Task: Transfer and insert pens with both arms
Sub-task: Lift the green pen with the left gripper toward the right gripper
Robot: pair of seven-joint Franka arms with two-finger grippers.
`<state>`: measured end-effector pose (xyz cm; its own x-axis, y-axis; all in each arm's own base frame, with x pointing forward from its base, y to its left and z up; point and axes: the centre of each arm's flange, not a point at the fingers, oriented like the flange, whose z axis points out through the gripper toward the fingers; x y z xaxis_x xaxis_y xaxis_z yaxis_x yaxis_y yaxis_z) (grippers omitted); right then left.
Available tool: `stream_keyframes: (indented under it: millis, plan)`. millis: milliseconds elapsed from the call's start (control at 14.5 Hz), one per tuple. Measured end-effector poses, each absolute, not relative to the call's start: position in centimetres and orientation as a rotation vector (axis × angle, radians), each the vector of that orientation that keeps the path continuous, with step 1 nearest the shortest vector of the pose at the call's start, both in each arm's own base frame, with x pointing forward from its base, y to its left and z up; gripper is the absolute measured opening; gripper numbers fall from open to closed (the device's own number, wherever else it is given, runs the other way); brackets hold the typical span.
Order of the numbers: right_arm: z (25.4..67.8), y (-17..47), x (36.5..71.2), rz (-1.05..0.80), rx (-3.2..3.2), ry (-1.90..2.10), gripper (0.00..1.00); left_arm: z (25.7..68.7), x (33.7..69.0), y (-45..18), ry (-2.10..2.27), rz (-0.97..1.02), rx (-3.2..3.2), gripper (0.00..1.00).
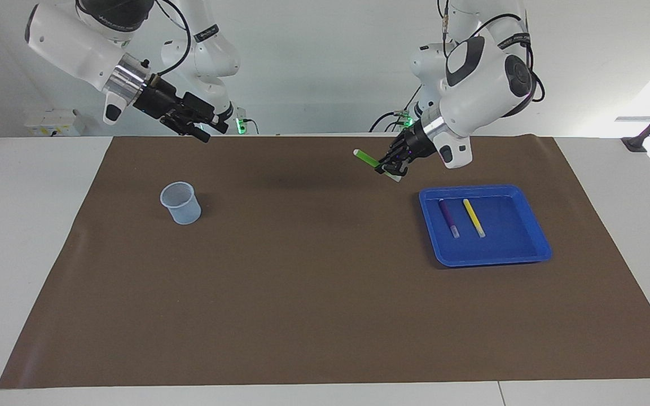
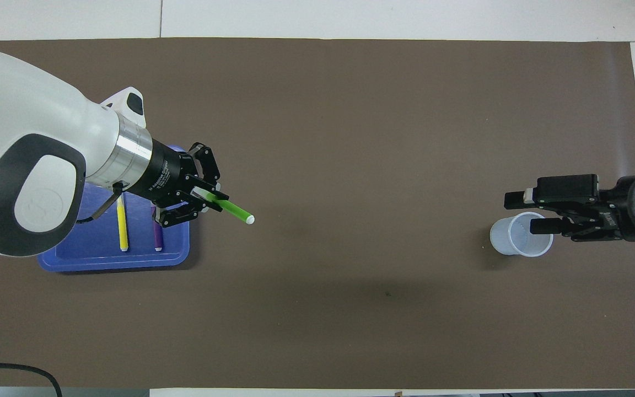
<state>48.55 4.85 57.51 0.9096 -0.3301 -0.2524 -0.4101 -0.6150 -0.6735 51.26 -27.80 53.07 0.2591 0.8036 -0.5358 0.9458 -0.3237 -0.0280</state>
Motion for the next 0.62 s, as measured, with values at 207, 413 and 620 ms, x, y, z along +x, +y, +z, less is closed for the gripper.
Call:
stream_keyframes:
  millis: [207, 413, 620]
  plan:
    - [58.0, 10.9, 49.0, 0.085, -2.261, 0.578, 1.0, 53.1, 50.1, -31.1, 1.713, -0.71, 2.115, 0.17]
    - [57.8, 16.1, 48.6, 0.019, -2.295, 0.538, 1.0, 53.2, 49.4, -33.1, 1.765, -0.737, 2.023, 0.17]
    - [57.0, 18.3, 48.4, -0.03, -2.306, 0.525, 1.0, 53.5, 49.6, -33.6, 1.802, -0.771, 1.923, 0.17]
